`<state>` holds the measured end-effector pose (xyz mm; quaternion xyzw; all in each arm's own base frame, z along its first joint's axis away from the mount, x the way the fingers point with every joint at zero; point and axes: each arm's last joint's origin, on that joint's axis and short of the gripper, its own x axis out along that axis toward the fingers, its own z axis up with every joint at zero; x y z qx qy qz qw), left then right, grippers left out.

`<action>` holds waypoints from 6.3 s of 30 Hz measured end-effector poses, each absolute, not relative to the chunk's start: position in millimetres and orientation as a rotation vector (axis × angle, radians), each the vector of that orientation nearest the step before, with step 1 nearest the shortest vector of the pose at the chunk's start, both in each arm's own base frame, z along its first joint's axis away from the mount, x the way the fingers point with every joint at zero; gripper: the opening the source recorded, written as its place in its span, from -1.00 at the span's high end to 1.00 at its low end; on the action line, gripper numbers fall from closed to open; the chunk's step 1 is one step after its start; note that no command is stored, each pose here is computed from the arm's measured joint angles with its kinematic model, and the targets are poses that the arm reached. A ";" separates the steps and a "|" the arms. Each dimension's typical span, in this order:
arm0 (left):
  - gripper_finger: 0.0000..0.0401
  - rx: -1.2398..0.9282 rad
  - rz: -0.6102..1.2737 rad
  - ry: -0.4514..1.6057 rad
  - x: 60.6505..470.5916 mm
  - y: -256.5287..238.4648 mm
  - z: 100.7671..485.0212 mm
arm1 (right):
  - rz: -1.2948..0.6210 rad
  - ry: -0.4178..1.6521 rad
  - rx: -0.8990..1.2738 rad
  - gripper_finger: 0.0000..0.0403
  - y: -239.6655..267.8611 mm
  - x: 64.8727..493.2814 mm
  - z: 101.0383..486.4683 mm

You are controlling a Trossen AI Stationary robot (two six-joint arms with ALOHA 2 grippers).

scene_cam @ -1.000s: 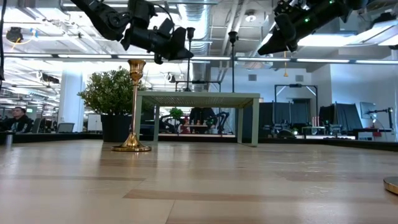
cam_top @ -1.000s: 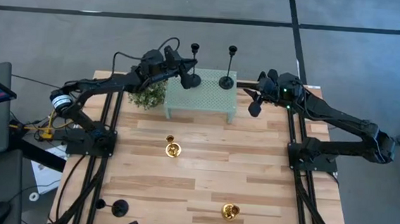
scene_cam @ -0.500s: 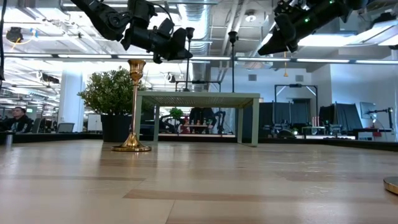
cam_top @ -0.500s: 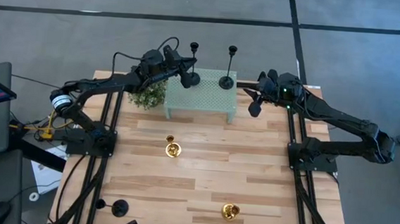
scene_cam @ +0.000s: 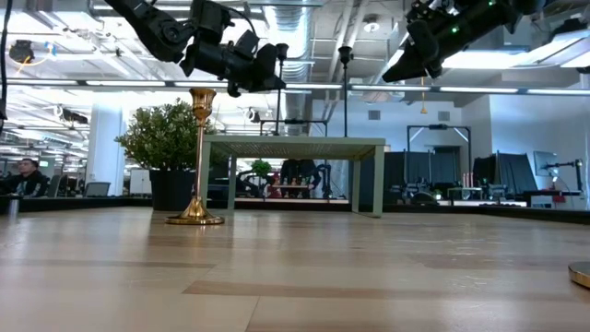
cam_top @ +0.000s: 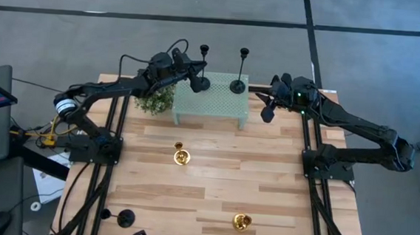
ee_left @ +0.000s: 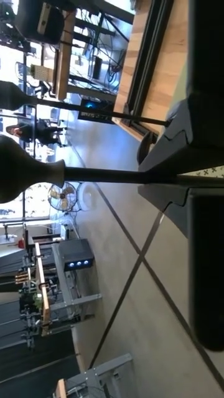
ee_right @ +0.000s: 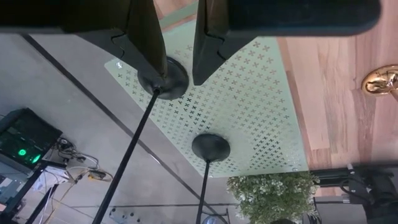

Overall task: Pick & Place candle stick holders
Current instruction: Adjust the left black candle holder on the shelf, then adjust the right black candle holder on the shelf

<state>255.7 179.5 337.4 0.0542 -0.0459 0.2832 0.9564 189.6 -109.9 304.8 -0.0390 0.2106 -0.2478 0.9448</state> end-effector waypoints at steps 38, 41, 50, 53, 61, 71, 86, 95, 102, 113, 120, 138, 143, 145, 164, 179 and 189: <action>0.11 0.085 0.578 -0.023 230.0 160.7 355.3 | -0.504 0.429 -0.083 0.28 -109.9 189.6 304.9; 0.11 0.066 0.570 0.032 218.0 150.1 359.6 | -0.509 0.408 -0.092 0.23 -111.0 190.0 306.8; 0.24 0.019 0.498 0.186 187.1 111.5 365.3 | -0.521 0.286 -0.128 0.21 -115.4 197.8 315.9; 0.31 0.013 0.462 0.214 184.5 101.5 364.8 | -0.521 0.291 -0.126 0.20 -121.8 208.2 309.0; 0.42 0.010 0.390 0.255 189.0 87.5 361.2 | -0.572 0.248 -0.152 0.10 -153.1 237.5 286.2; 0.45 -0.001 0.375 0.309 188.8 84.4 356.0 | -0.599 0.211 -0.088 -0.07 -187.9 248.7 281.8; 0.45 -0.002 0.374 0.314 188.8 84.4 355.6 | -0.625 0.212 -0.071 0.57 -200.8 261.0 285.6; 0.45 -0.002 0.374 0.314 188.9 84.4 355.5 | -0.600 0.197 -0.107 0.93 -193.9 261.8 292.0; 0.45 -0.002 0.374 0.315 188.9 84.4 355.5 | -0.560 0.180 -0.108 0.97 -184.2 268.9 293.2; 0.45 -0.002 0.374 0.315 188.9 84.4 355.5 | -0.476 0.085 -0.080 0.97 -177.6 274.1 300.5; 0.45 -0.002 0.374 0.315 188.9 84.4 355.5 | -0.473 0.081 -0.073 0.97 -178.6 276.1 298.5; 0.45 -0.003 0.374 0.318 188.9 84.4 355.1 | -0.465 0.148 -0.037 0.96 -194.3 301.2 296.5; 0.45 -0.003 0.374 0.318 189.0 84.5 355.0 | -0.461 0.146 -0.030 0.97 -192.8 302.1 296.5; 0.45 -0.005 0.374 0.323 190.2 85.0 354.0 | -0.461 0.144 -0.031 0.97 -192.6 302.3 296.7; 0.45 -0.012 0.372 0.354 196.9 88.1 347.9 | -0.459 0.133 -0.007 0.95 -192.9 302.0 297.3; 0.45 -0.012 0.372 0.354 196.9 88.1 347.9 | -0.467 0.130 -0.008 0.70 -192.9 301.8 297.8; 0.45 -0.012 0.372 0.353 196.8 88.1 348.0 | -0.470 0.132 -0.011 0.48 -193.2 301.6 297.7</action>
